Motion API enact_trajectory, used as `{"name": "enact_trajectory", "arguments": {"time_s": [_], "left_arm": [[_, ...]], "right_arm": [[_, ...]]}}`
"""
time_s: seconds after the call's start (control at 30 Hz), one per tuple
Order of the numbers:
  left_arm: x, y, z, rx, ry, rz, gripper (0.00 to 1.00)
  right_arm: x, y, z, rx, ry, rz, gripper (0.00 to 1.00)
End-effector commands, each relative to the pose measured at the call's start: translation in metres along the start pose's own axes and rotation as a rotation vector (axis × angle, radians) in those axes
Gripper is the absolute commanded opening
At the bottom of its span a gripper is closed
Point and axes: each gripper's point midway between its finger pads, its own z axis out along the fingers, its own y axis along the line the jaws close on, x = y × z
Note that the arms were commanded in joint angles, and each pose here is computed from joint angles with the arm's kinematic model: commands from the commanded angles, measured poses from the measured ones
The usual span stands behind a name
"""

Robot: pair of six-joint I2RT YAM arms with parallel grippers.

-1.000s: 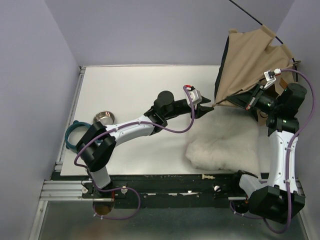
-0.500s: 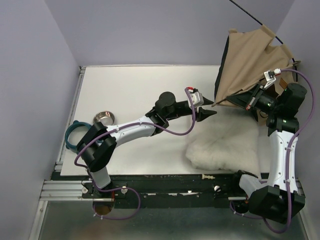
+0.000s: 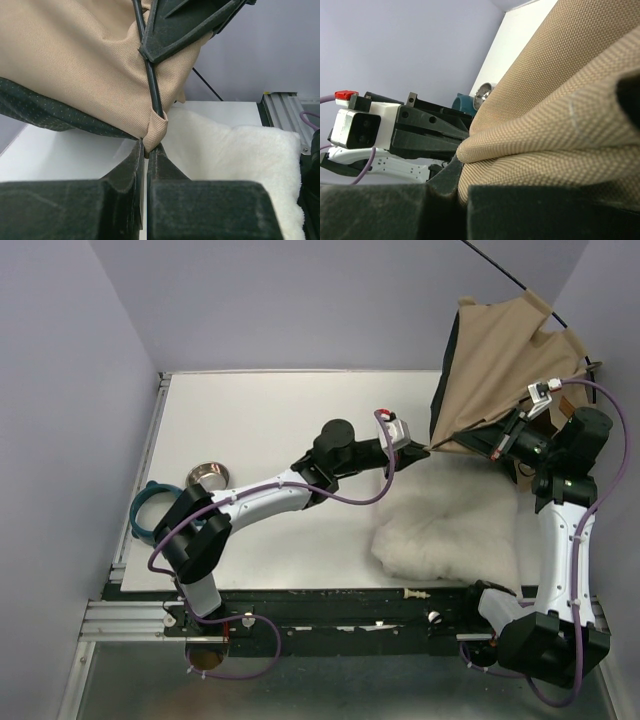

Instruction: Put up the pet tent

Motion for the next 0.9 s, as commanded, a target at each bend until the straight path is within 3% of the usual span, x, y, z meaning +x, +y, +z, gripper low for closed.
{"name": "enact_trajectory", "arguments": {"time_s": [0.0,0.3,0.67,0.87], "left_arm": [[-0.009,-0.01,0.003,0.033,0.051,-0.025,0.0],[0.009,-0.032,-0.014,0.038,0.215,-0.119,0.0],[0.003,-0.028,0.003,0.0,0.309,-0.184,0.0],[-0.002,-0.031,0.019,0.004,0.289,-0.216,0.0]], "right_arm": [[-0.003,-0.021,0.001,0.102,-0.055,0.036,0.01],[-0.017,-0.063,-0.004,0.289,-0.134,-0.126,0.01],[0.016,-0.07,-0.004,0.261,-0.032,-0.222,0.01],[0.03,-0.064,0.002,0.222,-0.006,-0.229,0.01]]}}
